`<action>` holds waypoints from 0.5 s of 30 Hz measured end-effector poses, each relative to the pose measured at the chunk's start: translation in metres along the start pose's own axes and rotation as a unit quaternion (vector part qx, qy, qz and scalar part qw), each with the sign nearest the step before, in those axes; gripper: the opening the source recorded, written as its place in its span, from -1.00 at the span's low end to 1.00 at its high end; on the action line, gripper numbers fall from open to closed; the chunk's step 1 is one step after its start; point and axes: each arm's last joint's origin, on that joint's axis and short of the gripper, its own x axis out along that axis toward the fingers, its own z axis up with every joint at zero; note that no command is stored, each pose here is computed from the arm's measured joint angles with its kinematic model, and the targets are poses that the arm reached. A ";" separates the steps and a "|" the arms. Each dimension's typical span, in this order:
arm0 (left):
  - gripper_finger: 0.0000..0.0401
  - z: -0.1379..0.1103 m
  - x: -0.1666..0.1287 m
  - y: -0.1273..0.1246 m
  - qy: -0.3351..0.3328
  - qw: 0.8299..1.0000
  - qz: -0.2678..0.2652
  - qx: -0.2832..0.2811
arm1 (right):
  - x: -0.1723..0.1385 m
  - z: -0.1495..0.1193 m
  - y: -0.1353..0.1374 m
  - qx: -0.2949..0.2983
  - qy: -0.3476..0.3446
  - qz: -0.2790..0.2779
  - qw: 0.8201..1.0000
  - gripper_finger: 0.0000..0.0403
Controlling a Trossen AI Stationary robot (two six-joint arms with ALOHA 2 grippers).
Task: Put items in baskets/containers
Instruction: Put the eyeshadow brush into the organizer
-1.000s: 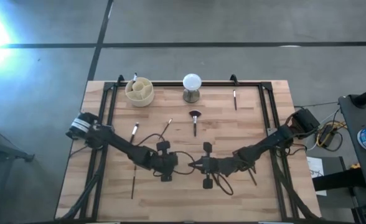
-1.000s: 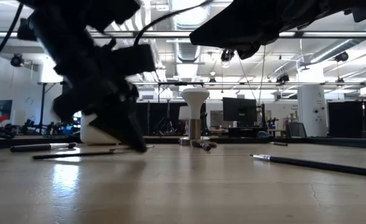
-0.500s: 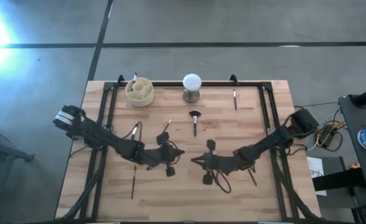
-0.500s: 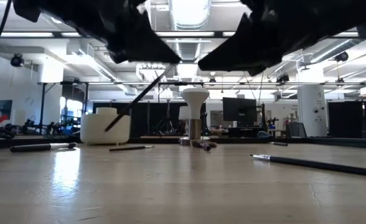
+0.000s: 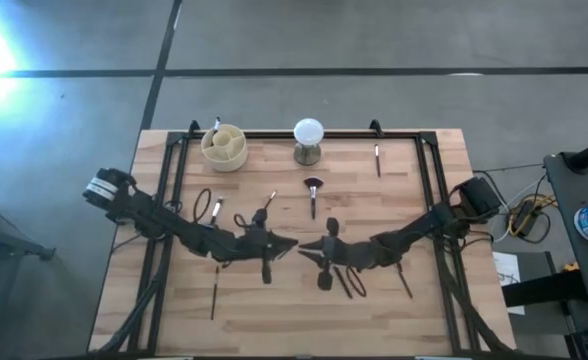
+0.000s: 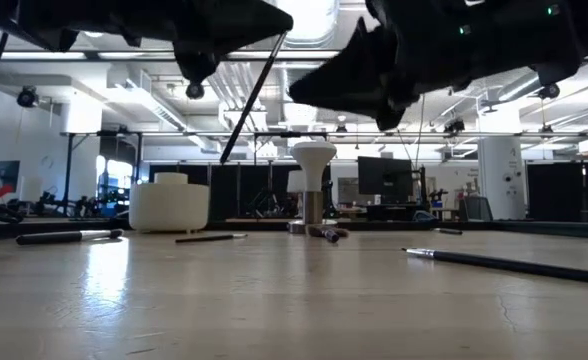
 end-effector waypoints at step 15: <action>-1.00 0.017 0.006 -0.006 -0.038 0.999 -0.014 0.007 | 0.007 0.021 0.003 -0.016 -0.053 0.048 0.997 -0.26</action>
